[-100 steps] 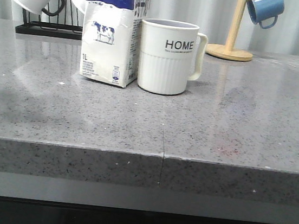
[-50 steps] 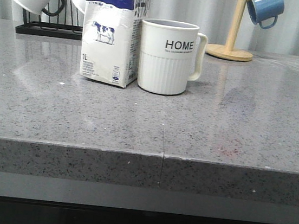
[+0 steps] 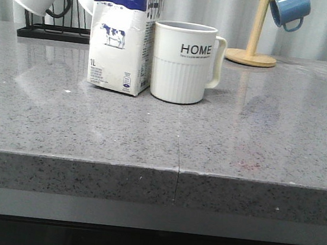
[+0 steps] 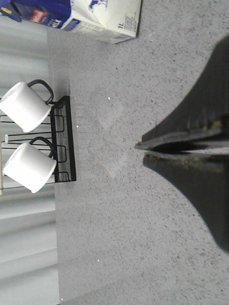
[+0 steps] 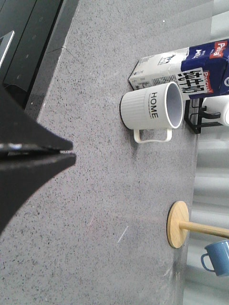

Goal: Place milk next to cup

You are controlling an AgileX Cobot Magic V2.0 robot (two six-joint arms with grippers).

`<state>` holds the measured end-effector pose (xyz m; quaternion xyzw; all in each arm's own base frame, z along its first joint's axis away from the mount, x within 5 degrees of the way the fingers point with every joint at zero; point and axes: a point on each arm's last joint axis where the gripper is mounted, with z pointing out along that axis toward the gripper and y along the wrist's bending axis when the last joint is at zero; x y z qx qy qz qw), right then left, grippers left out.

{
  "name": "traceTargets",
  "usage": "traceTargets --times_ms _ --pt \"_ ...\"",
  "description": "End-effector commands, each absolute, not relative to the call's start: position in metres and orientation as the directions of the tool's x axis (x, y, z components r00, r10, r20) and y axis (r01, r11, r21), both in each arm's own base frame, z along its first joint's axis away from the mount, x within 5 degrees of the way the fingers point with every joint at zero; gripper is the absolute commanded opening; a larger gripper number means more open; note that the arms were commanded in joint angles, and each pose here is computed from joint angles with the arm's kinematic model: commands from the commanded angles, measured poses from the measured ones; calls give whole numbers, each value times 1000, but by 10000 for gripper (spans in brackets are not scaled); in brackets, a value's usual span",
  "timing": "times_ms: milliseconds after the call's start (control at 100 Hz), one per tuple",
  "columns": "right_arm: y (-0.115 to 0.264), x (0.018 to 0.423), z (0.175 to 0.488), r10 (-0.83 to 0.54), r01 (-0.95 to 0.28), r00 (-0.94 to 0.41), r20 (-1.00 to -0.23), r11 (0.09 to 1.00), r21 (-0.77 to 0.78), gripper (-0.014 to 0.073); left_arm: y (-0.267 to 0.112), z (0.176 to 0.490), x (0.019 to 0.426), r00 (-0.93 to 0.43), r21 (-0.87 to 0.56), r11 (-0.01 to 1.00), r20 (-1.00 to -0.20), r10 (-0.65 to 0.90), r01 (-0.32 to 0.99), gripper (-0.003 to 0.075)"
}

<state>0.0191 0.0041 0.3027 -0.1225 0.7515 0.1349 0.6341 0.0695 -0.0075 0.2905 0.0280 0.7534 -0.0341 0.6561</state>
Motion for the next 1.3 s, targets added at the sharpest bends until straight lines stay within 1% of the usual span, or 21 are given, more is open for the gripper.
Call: traceTargets --times_ms 0,220,350,420,600,690,740,770,830,1290 --pt "4 19 317 10 -360 -80 -997 932 38 -74 -6 297 64 -43 -11 997 -999 -8 73 -21" --pt "4 19 317 10 -360 -80 -997 932 38 -74 -6 273 50 -6 -9 997 -1000 -9 74 -21" --pt "4 19 317 10 -360 -80 -997 932 38 -74 -5 251 47 27 -16 998 -999 -17 63 -21" --pt "4 19 317 10 -360 -80 -997 932 38 -74 -3 238 45 28 -27 998 -999 -29 48 -21" --pt "4 19 317 10 -360 -79 -997 932 38 -74 -2 210 51 -23 -50 998 -999 -49 36 -21" --pt "4 19 317 10 -360 -79 -997 932 38 -74 -2 199 55 7 -50 998 -999 -51 32 -21" --pt "4 19 317 10 -360 -79 -997 932 38 -74 -2 197 56 47 -38 999 -998 -39 28 -21" --pt "4 19 317 10 -360 -79 -997 932 38 -74 -2 196 55 26 -29 999 -999 -29 28 -21" --pt "4 19 317 10 -360 -79 -997 932 38 -74 -2 198 55 46 -27 999 -999 -28 28 -21" --pt "4 19 317 10 -360 -79 -997 932 38 -74 -2 198 55 46 -27 999 -999 -28 28 -21"
